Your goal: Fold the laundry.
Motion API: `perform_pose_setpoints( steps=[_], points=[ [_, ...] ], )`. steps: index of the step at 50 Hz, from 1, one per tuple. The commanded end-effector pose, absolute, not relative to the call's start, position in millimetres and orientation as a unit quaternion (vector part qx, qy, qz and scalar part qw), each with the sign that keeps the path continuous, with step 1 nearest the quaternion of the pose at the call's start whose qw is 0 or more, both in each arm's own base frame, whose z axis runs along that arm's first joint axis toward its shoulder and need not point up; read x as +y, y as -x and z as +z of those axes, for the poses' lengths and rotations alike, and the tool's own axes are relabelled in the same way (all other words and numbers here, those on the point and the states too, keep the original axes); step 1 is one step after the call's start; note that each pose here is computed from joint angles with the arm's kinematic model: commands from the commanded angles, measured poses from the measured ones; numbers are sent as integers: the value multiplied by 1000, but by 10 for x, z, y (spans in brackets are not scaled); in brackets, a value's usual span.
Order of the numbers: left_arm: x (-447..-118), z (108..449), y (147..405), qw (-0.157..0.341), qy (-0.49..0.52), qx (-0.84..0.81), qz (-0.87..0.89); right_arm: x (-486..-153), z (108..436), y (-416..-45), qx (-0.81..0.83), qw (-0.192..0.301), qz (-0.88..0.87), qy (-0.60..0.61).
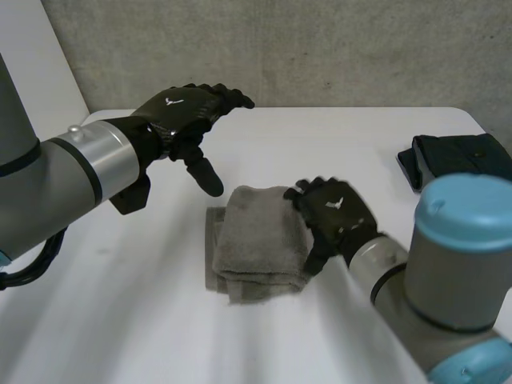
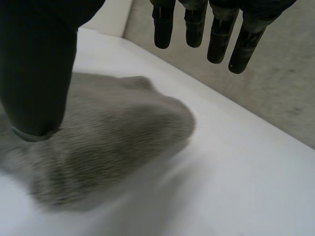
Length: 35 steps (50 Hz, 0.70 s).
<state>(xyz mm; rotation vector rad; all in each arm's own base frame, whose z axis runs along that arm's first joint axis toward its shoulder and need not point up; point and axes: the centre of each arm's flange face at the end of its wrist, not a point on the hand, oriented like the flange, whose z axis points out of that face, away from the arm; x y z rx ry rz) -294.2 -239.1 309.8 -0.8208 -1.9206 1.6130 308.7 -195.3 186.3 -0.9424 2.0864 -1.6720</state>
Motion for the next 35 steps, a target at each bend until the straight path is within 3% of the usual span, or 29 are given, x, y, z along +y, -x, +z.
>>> perform_pose_setpoints(
  steps=[1, 11, 18, 35],
  points=[
    [-2407, 3081, 2930, 249, 295, -711, 588, -1734, 1505, -3282, 720, 171, -567, 362],
    [-2386, 3051, 2937, 250, 297, -713, 583, -1723, 1191, -3516, 698, 162, -576, 393],
    [-2384, 3032, 2941, 251, 296, -716, 580, -1872, 1138, -3574, 686, 125, -601, 389],
    [-2388, 3006, 2946, 262, 285, -722, 573, -1986, 1049, -3692, 684, 126, -602, 393]
  ],
)
